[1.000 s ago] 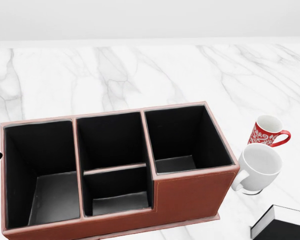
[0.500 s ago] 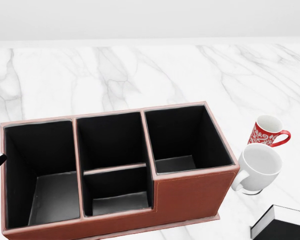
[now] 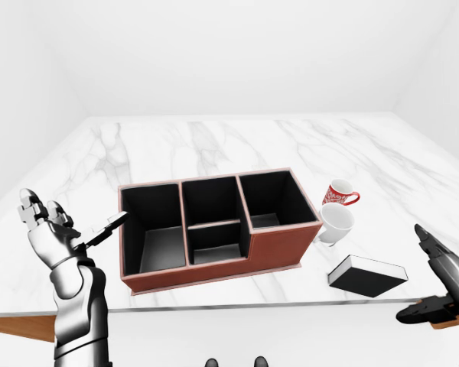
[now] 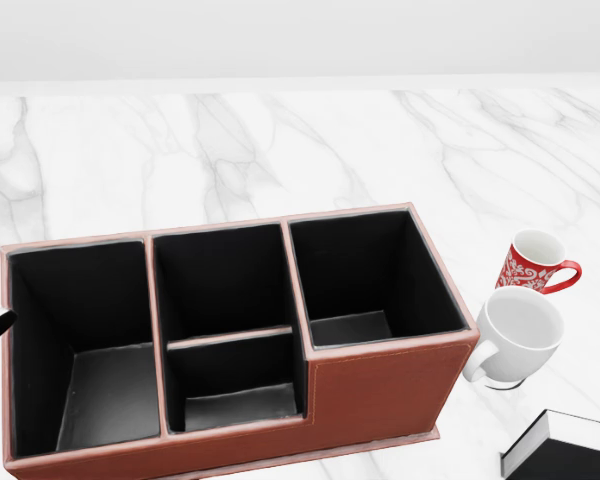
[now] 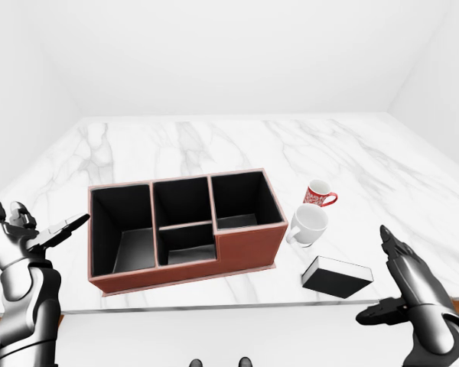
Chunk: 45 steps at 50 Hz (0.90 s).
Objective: Pick up the book and place it in the right compartment of the caddy.
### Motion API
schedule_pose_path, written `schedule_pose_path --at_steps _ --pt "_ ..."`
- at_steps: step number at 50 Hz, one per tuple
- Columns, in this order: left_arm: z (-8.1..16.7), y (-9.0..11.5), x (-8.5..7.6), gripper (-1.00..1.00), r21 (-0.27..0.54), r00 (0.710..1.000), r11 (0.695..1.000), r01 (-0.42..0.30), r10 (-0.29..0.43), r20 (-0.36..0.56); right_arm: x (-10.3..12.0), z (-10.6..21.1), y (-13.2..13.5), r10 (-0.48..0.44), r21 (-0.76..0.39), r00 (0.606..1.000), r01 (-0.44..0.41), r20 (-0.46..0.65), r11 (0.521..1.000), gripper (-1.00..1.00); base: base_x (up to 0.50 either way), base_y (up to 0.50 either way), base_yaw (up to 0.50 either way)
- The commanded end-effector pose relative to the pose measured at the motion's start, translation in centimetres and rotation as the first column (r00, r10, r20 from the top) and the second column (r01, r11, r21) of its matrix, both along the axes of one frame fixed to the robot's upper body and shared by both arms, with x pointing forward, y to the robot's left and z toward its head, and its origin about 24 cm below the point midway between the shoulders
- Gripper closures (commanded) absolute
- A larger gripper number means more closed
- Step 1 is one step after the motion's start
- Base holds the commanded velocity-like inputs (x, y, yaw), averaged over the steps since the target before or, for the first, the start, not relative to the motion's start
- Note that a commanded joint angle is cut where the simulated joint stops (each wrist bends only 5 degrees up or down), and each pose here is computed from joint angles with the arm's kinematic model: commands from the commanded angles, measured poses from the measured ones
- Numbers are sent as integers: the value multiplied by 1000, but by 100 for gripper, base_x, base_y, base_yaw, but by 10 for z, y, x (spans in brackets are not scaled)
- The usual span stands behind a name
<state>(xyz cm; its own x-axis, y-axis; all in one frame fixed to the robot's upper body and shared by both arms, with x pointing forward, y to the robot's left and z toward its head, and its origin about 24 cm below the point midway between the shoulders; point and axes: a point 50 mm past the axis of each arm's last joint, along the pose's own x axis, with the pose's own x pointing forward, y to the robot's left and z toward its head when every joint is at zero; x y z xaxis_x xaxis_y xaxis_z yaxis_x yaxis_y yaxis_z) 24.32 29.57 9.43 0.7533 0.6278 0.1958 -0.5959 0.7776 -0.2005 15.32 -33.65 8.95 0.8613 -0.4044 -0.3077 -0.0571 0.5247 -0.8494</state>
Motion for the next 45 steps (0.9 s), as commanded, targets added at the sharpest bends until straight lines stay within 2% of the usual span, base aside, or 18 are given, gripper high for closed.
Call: schedule_pose_path --at_steps 1,18,31,38,45 --pt "-1 0 1 -100 -1 1000 1000 1 -1 -4 17 -3 2 -3 -9 1000 3 13 1000 -100 0 0 0" --pt "1 2 -1 -100 3 1000 1000 -8 8 2 26 -23 -8 -20 9 1000 21 -22 1000 -100 0 0 0" --pt "1 3 -1 -100 3 1000 1000 -13 13 3 44 -17 -9 19 -3 1000 -19 -15 1000 -100 0 0 0" --pt "1 4 -1 -100 0 1000 1000 -15 15 0 54 -12 1 69 -4 998 -69 3 998 -100 0 0 0" --pt "2 3 -1 -100 2 1000 1000 -15 15 3 63 -17 5 85 1 996 -85 0 996 -100 0 0 0"
